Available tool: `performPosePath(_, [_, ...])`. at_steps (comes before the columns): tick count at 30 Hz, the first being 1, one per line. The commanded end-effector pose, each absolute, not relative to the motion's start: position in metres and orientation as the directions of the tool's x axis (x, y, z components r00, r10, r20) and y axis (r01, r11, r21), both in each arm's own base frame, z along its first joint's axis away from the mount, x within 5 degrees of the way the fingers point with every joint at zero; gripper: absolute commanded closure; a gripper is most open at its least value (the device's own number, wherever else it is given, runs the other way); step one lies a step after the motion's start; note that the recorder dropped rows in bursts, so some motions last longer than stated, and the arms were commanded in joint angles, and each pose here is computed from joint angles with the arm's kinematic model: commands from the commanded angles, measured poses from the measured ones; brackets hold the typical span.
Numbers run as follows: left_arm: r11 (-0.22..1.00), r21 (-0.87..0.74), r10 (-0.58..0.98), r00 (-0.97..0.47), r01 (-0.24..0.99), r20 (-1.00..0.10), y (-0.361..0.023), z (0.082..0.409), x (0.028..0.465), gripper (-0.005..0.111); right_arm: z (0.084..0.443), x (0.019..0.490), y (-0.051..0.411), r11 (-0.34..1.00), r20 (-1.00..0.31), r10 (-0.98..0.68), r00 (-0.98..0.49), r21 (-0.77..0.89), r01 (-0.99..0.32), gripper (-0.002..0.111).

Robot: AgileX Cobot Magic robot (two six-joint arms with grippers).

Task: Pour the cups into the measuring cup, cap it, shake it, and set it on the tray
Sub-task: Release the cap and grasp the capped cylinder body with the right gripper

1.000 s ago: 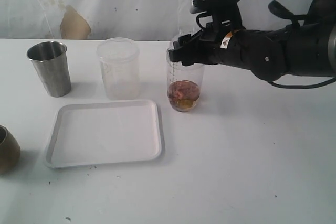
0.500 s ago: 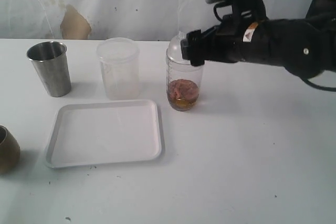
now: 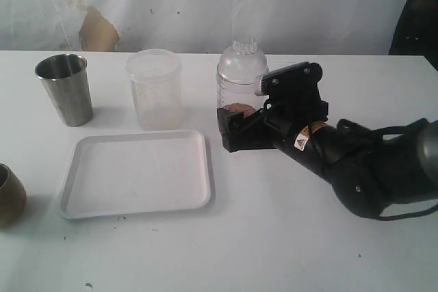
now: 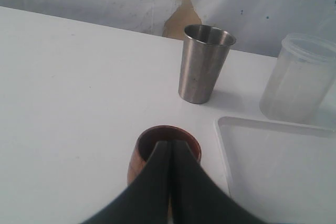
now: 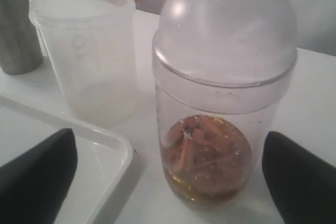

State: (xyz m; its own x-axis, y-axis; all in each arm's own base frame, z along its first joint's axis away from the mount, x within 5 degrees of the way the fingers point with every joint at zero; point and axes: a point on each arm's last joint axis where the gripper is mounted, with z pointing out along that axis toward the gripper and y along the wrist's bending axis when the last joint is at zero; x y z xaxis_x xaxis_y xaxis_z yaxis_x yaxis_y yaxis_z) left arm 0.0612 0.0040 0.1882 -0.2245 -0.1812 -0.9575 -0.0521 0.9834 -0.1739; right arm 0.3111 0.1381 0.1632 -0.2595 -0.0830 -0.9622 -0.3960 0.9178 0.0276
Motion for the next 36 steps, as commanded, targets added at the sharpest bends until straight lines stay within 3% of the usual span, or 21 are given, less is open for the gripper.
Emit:
performPosePath(1, [0.985, -0.169, -0.175, -0.223, -0.046, -0.959, 0.004, 0.187, 0.061, 0.106, 0.152, 0.32, 0.143, 0.917, -0.988, -0.021, -0.153, 0.042, -0.398, 0.018])
performPosePath(8, [0.985, -0.169, -0.175, -0.223, -0.046, -0.959, 0.004, 0.187, 0.061, 0.106, 0.137, 0.337, 0.144, 0.942, -0.993, 0.027, -0.117, 0.064, -0.331, 0.018])
performPosePath(36, [0.985, -0.169, -0.175, -0.223, -0.046, -0.959, 0.004, 0.187, 0.061, 0.106, 0.106, 0.39, 0.16, 0.964, -0.997, -0.01, -0.07, 0.009, -0.267, 0.018])
